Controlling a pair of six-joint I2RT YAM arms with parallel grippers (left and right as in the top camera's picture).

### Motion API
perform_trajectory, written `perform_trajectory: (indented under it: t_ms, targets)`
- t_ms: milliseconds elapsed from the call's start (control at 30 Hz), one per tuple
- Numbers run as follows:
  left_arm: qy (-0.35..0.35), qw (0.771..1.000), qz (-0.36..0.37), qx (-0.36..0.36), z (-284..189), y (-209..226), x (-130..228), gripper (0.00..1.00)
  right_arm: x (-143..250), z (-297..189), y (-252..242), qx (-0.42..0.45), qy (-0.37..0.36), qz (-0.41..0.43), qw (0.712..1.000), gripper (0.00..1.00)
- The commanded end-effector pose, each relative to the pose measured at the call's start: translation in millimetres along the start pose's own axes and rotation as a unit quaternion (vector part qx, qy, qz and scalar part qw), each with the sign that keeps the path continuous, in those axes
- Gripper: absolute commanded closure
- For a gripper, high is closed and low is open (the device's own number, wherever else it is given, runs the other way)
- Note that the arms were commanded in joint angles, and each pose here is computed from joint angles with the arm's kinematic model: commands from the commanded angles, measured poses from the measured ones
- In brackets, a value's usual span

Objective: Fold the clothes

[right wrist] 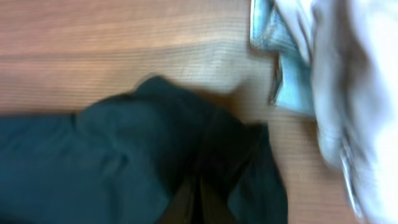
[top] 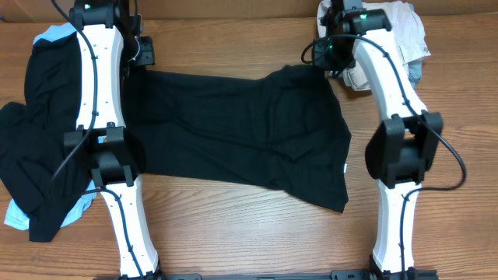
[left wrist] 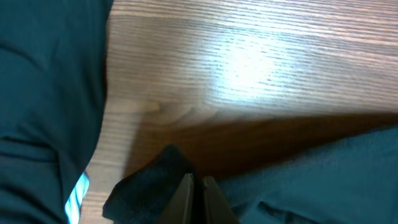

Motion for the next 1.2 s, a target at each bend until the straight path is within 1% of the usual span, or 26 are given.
perform_trajectory:
  t_ms: [0, 167, 267, 333, 467, 600, 700, 800, 867, 1000, 1100, 1133, 1167]
  targets:
    - [-0.052, 0.999, 0.006, 0.005, -61, 2, 6, 0.96, 6, -118, 15, -0.034, -0.083, 0.007, 0.996, 0.96]
    - [-0.018, 1.000, 0.005, 0.002, -70, 3, 22, 0.96, 44, -169, 17, -0.030, -0.056, 0.022, 0.998, 0.96]
    - [0.010, 1.000, 0.006, 0.000, -69, 4, 32, 0.96, 65, -182, 16, -0.022, -0.020, 0.030, 0.999, 0.96]
    - [0.012, 1.000, 0.008, 0.000, -68, 4, 32, 0.96, 74, -182, 14, -0.018, 0.003, 0.036, 0.999, 0.96]
    - [0.018, 1.000, 0.014, -0.003, -66, 5, 33, 0.96, 89, -168, 13, -0.016, 0.046, 0.051, 0.998, 0.96]
    - [0.050, 0.998, 0.021, -0.040, -51, 12, 39, 0.96, 118, -146, 8, 0.002, 0.102, 0.069, 0.992, 0.96]
    - [0.092, 0.994, 0.026, -0.043, -32, 13, 48, 0.96, 141, -138, 1, 0.008, 0.104, 0.091, 0.990, 0.96]
    - [0.142, 0.988, 0.035, -0.044, -11, 14, 61, 0.96, 172, -132, -5, 0.008, 0.097, 0.117, 0.988, 0.96]
    - [0.172, 0.983, 0.040, -0.051, 1, 15, 70, 0.96, 194, -126, -8, -0.004, 0.098, 0.120, 0.988, 0.96]
    - [0.217, 0.973, 0.043, -0.062, 21, 18, 85, 0.96, 231, -103, -16, -0.011, 0.117, 0.130, 0.985, 0.96]
    - [0.241, 0.968, 0.044, -0.064, 32, 19, 94, 0.96, 247, -82, -23, -0.004, 0.136, 0.146, 0.980, 0.96]
    - [0.247, 0.966, 0.045, -0.066, 35, 20, 96, 0.94, 250, -76, -24, -0.002, 0.140, 0.149, 0.979, 0.82]
    - [0.254, 0.964, 0.047, -0.067, 37, 20, 99, 0.81, 252, -72, -25, -0.001, 0.142, 0.151, 0.978, 0.60]
Point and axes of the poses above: each gripper's point midway between its finger pads, its own z axis out along the fingers, its own y axis along the line the jaws close on, x = y × z, the point moved 8 cm from there along -z, back along the fingers, and after that the axes turned 1 degree about z, right-handed, at the moved point
